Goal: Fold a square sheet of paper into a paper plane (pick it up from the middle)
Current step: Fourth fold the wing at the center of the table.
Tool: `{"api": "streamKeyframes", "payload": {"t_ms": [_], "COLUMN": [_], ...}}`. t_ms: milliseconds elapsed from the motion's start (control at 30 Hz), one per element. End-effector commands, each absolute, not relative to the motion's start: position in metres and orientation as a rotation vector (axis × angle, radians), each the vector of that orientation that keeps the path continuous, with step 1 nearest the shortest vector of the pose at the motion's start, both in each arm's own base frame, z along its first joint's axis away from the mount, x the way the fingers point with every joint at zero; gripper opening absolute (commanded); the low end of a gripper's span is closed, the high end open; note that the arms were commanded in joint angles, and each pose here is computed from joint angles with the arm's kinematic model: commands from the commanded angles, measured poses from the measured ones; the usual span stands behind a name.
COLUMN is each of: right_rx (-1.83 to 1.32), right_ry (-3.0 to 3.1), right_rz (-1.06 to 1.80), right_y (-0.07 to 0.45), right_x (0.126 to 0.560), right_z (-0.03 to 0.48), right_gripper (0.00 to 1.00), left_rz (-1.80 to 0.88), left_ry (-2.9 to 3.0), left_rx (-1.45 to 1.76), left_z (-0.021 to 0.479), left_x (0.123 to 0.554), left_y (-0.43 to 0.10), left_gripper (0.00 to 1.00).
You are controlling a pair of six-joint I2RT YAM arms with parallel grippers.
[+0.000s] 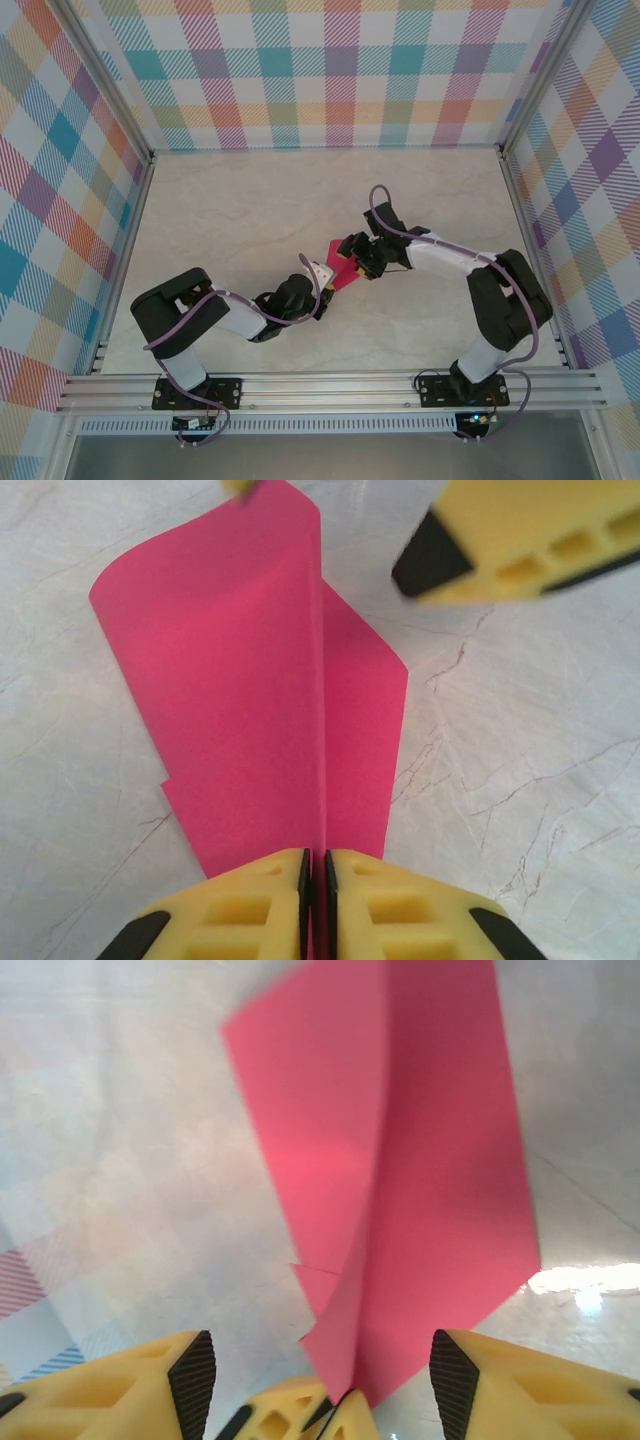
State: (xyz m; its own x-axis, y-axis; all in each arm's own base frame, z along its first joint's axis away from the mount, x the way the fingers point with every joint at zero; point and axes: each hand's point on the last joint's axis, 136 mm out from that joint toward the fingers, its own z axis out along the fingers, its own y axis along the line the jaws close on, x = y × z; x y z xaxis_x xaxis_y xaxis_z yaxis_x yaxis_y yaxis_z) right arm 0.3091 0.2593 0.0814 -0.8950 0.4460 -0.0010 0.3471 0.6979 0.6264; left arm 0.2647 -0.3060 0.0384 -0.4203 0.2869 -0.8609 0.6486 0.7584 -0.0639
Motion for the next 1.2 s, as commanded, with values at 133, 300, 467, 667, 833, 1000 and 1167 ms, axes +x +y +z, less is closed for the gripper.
{"api": "streamKeyframes", "payload": {"t_ms": [133,300,467,667,833,1000,1167], "right_rx": [0.305,0.170,0.104,0.075,0.068,0.063,0.049], "right_ry": [2.634,2.631,2.659,2.695,2.712,2.724,2.729], "right_rz": [0.988,1.016,1.064,1.095,1.101,1.127,1.156], "right_y": [0.251,0.251,0.258,0.267,0.272,0.278,0.283], "right_x": [0.314,0.307,0.304,0.308,0.312,0.315,0.317], "right_z": [0.102,0.092,0.079,0.063,0.056,0.053,0.052], "right_gripper": [0.62,0.61,0.57,0.47,0.41,0.40,0.40], "left_rz": [-0.562,-0.635,-0.675,-0.746,-0.798,-0.882,-0.914], "left_ry": [2.157,2.227,2.249,2.257,2.248,2.258,2.271], "left_rx": [0.529,0.405,0.283,0.139,0.037,-0.067,-0.154], "left_z": [0.030,0.028,0.032,0.036,0.039,0.039,0.036], "left_x": [0.261,0.259,0.262,0.267,0.269,0.272,0.273], "left_y": [-0.306,-0.303,-0.296,-0.291,-0.286,-0.285,-0.280], "left_gripper": [0.09,0.06,0.04,0.02,0.02,0.02,0.02]}}
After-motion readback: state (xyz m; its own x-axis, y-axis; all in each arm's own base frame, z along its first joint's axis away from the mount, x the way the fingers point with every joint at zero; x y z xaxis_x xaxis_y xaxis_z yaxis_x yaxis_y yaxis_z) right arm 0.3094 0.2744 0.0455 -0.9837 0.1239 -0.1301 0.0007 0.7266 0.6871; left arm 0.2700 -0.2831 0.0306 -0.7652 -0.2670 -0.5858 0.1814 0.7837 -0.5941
